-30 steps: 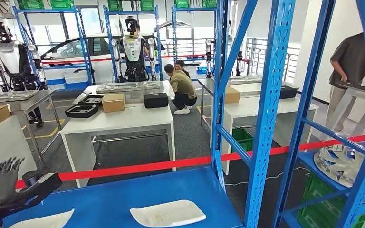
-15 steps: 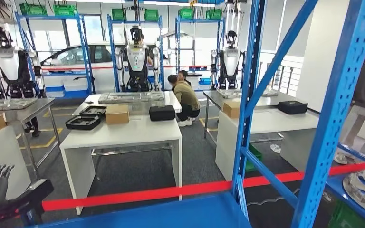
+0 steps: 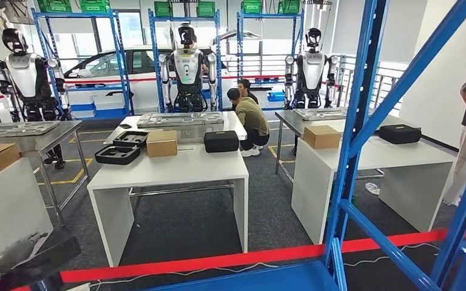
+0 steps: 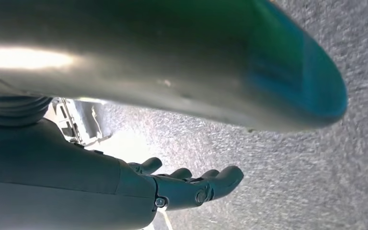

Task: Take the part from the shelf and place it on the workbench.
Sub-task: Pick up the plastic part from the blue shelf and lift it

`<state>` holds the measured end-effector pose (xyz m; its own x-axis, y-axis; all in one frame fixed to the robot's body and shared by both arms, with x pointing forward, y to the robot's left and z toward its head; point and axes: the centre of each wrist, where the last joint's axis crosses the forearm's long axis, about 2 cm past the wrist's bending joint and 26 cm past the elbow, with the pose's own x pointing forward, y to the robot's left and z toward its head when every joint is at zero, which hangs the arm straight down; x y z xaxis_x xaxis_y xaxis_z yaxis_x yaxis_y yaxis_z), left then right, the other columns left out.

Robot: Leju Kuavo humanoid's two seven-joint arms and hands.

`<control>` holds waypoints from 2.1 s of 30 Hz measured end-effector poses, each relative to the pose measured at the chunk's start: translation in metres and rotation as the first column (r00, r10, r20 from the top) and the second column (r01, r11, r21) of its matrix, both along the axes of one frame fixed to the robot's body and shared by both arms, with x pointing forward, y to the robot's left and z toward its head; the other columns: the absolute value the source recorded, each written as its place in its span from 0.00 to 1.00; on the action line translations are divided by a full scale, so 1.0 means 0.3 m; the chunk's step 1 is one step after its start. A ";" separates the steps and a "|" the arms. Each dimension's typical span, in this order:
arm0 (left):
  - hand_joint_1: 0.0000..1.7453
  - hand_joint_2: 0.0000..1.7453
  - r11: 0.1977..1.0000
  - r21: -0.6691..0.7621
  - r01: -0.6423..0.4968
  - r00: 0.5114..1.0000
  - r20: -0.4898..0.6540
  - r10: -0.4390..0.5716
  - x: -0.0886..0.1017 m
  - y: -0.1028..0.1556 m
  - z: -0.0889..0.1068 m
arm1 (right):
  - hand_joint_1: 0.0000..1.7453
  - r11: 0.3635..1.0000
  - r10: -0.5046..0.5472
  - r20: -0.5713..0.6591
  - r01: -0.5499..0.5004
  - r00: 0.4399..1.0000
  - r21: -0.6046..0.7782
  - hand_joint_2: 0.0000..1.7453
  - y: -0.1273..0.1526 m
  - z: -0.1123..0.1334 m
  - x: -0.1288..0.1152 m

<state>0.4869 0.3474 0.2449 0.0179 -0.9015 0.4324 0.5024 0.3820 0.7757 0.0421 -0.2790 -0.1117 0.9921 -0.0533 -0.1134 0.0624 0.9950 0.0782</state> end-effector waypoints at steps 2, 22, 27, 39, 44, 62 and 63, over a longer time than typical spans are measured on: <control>0.00 1.00 0.977 -0.211 0.037 0.998 -0.051 -0.048 -0.012 0.024 -0.017 | 0.00 1.000 -0.001 0.000 0.001 1.000 0.000 0.00 0.001 0.000 -0.001; 0.00 0.00 0.667 -0.727 0.165 0.977 0.025 -0.213 -0.146 0.204 -0.209 | 0.00 1.000 -0.004 0.002 0.004 1.000 -0.001 0.00 0.007 -0.001 -0.008; 0.00 0.00 0.665 -0.728 0.167 0.977 0.030 -0.212 -0.157 0.205 -0.229 | 0.00 1.000 -0.009 0.002 0.009 1.000 -0.001 0.00 0.007 -0.001 -0.008; 0.00 0.00 0.665 -0.725 0.180 0.977 0.054 -0.205 -0.175 0.204 -0.254 | 0.00 1.000 -0.016 0.001 0.016 1.000 0.001 0.00 0.014 -0.001 -0.009; 0.00 0.00 0.660 -0.730 0.178 0.978 0.059 -0.199 -0.177 0.214 -0.253 | 0.00 1.000 -0.012 0.001 0.012 1.000 0.002 0.00 0.018 0.000 -0.008; 0.00 0.00 0.646 -0.744 0.170 0.981 0.065 -0.183 -0.182 0.209 -0.261 | 0.00 1.000 -0.010 0.009 0.010 1.000 0.000 0.00 0.028 0.001 0.003; 0.00 0.00 0.645 -0.745 0.171 0.981 0.067 -0.183 -0.182 0.210 -0.261 | 0.00 1.000 -0.010 0.009 0.010 1.000 0.000 0.00 0.028 0.001 0.004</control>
